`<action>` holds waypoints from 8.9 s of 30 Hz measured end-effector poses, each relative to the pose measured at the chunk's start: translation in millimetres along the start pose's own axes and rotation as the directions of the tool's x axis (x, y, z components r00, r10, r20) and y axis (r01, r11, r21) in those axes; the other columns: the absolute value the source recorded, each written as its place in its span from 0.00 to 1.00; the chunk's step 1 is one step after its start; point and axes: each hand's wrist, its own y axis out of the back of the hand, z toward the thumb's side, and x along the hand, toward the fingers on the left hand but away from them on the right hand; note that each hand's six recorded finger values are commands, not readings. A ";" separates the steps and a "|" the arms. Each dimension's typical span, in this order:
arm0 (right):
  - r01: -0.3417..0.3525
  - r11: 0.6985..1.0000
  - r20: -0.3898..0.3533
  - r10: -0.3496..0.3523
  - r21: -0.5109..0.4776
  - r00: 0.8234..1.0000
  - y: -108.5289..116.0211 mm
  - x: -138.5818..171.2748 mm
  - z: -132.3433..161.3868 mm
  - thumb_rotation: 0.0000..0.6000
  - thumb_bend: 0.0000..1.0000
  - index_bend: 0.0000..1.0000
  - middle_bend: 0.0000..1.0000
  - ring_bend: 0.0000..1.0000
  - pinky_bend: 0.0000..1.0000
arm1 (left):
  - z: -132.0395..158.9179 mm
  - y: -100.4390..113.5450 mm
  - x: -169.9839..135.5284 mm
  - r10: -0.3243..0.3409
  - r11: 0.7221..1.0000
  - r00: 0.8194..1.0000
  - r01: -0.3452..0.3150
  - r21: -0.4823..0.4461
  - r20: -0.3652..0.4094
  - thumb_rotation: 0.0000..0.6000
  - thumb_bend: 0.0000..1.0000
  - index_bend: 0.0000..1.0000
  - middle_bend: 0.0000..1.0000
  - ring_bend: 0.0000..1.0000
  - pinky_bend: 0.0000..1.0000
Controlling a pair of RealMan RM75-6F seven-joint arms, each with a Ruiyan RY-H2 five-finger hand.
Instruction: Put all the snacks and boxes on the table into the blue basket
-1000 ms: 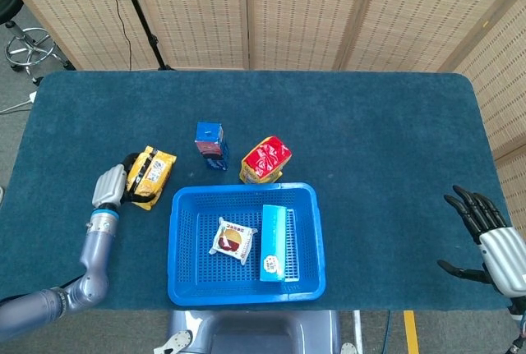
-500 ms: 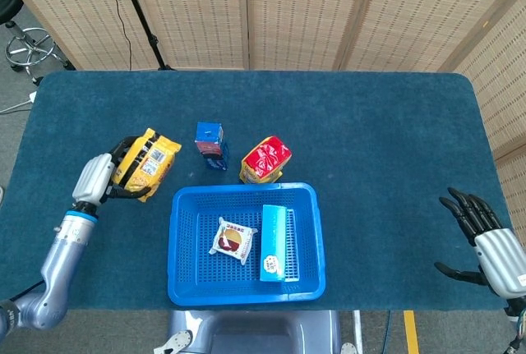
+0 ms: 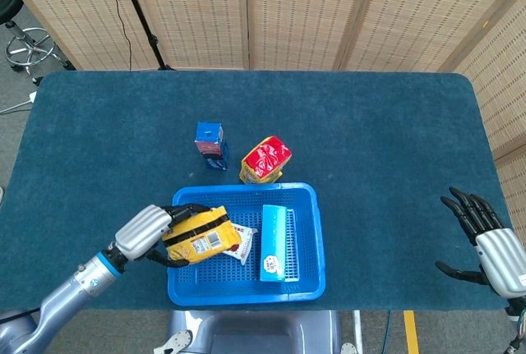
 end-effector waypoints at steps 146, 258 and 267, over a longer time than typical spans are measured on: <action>-0.359 0.918 -0.644 0.174 -0.167 0.745 17.7 -199.0 267.8 1.00 0.04 0.58 0.52 0.46 0.60 | -129.6 85.2 -167.4 0.360 0.932 0.692 -0.228 0.283 -0.626 1.00 0.12 0.00 0.00 0.00 0.00; -0.075 0.989 0.126 0.091 -0.131 0.988 -30.8 -30.2 -24.5 1.00 0.00 0.00 0.00 0.00 0.02 | -40.1 95.1 192.8 0.248 0.949 0.912 -0.161 0.271 -0.326 1.00 0.40 0.63 0.59 0.57 0.61; -0.081 0.988 0.126 0.098 -0.133 0.987 -31.2 -29.9 -23.9 1.00 0.00 0.00 0.00 0.00 0.02 | -32.4 102.3 185.2 0.294 0.939 0.905 -0.214 0.271 -0.307 1.00 0.45 0.66 0.61 0.59 0.64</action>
